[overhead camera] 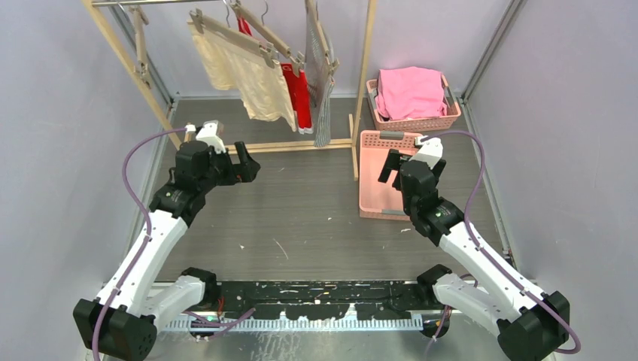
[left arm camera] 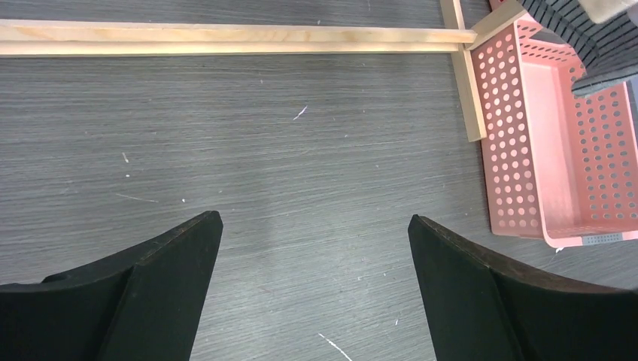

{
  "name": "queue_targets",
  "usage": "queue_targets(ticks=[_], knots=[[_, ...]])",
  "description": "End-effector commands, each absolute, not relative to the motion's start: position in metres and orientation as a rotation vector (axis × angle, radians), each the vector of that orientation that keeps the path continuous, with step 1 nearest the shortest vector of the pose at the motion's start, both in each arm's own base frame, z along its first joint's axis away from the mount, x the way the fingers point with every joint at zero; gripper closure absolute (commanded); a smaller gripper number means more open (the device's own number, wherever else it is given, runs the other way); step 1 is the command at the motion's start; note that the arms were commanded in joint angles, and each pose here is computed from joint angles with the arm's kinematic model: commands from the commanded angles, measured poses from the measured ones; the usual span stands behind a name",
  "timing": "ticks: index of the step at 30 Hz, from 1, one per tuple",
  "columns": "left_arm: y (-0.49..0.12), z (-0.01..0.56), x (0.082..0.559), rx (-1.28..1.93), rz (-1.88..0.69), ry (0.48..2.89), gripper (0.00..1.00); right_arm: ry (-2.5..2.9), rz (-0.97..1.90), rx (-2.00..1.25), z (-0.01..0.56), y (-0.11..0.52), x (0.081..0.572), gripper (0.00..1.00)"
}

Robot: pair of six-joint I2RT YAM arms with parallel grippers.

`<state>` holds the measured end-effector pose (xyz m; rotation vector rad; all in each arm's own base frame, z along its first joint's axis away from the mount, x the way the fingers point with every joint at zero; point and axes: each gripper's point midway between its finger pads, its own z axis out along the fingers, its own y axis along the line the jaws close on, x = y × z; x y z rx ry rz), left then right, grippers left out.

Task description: Remove the underwear clipped to the hanger

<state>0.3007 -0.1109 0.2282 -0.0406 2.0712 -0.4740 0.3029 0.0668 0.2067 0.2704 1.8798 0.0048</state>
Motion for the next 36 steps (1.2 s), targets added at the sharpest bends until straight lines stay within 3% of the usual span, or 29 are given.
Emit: queue_targets(ticks=[1, 17, 28, 36], knots=[[-0.106, 0.263, 0.308, -0.075, -0.474, 1.955, 0.02, 1.826, 0.033, 0.276, 0.226, 0.069, 0.308, 0.0], [-0.096, 0.301, 0.303, -0.057, -0.415, 1.897, 0.02, 1.846, 0.054, 0.222, 0.215, 0.08, 0.316, 0.0], [-0.102, 0.385, 0.344, -0.02, -0.389, 1.823, 0.02, 1.778, 0.083, 0.154, 0.258, 0.091, 0.327, 0.0], [-0.109, 0.482, 0.344, 0.02, -0.449, 1.602, 0.02, 1.74, 0.116, 0.137, 0.273, 0.092, 0.319, 0.0]])
